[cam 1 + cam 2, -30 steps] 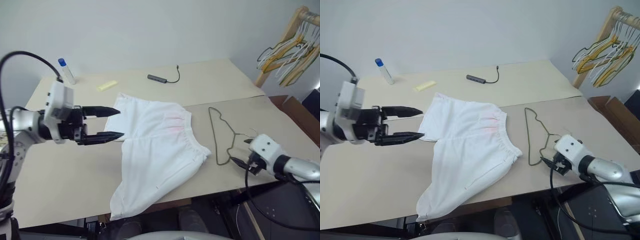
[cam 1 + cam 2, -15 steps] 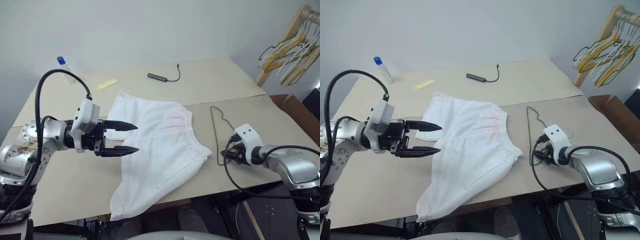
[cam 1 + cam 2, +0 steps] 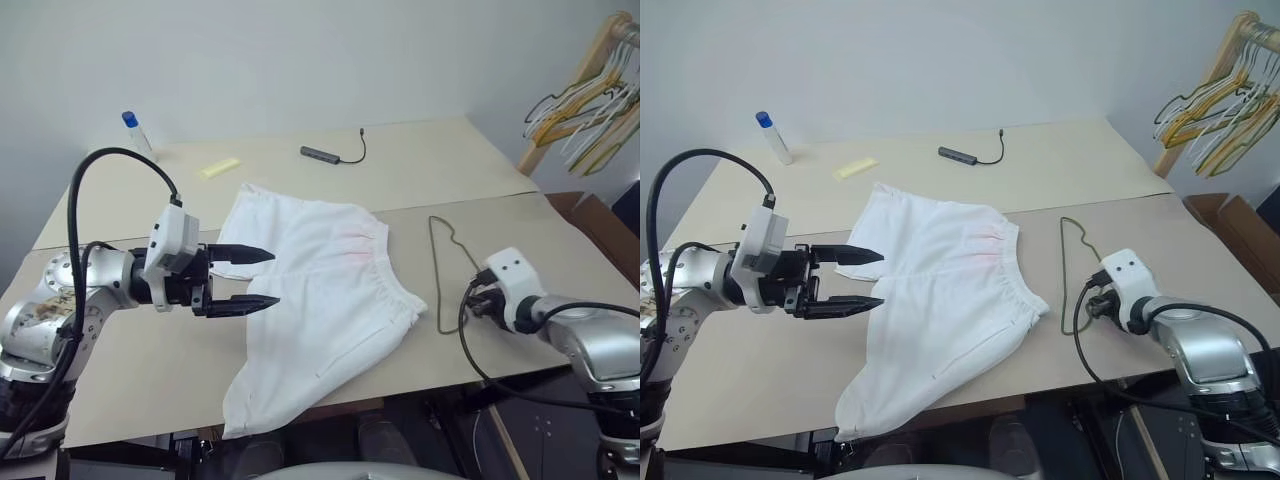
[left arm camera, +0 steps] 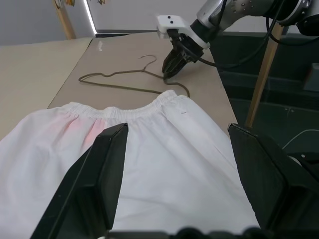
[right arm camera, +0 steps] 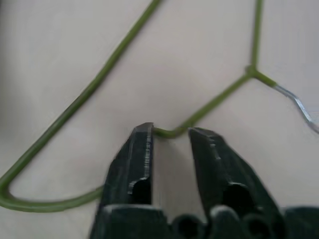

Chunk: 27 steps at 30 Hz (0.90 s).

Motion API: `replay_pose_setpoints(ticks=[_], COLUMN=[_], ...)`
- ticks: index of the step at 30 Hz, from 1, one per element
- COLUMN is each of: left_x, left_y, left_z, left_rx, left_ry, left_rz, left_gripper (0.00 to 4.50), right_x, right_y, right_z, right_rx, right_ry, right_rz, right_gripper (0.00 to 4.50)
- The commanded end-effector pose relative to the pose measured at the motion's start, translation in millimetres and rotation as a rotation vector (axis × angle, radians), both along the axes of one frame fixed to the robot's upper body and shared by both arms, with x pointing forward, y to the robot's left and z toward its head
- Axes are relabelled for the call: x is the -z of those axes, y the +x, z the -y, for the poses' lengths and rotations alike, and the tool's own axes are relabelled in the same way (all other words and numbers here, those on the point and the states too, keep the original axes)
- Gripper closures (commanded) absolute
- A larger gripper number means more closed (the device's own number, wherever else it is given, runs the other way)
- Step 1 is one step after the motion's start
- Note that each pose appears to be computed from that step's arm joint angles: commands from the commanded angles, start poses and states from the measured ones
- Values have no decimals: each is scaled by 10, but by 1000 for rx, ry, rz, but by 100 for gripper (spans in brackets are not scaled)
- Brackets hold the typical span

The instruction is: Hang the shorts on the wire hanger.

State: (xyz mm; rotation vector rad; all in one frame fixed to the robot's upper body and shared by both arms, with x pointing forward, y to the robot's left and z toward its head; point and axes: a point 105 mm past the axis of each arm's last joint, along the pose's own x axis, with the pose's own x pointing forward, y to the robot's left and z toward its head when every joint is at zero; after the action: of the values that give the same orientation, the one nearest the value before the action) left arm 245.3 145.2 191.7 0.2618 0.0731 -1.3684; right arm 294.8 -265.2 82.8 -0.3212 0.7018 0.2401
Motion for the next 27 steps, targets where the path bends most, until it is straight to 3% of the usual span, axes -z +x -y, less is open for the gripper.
replay_pose_setpoints(ticks=[1, 6, 11, 14, 25, 27], left_x=[-103, -94, -111, -121, -168, -206], left_y=[14, 15, 58, 53, 88, 172], left_z=[-13, -9, 42, 57, 79, 75], left_rx=[0, -3, -26, -24, -30, -56], left_ry=[-1, -2, -24, -27, -32, -45], left_rz=[58, 58, 81, 81, 115, 135], left_gripper=[102, 102, 102, 102, 102, 102], right_x=[-155, -4, 223, 280, 198, 114], right_y=[-64, -160, -123, -53, 23, 91], right_z=[-76, -180, -179, -118, 58, 163], right_rx=[1, 30, 70, 109, 35, 33], right_ry=[2, 60, 14, -12, -177, -243], right_rz=[17, -74, -137, -133, -81, -36], right_gripper=[163, 1, 1, 57, 428, 448])
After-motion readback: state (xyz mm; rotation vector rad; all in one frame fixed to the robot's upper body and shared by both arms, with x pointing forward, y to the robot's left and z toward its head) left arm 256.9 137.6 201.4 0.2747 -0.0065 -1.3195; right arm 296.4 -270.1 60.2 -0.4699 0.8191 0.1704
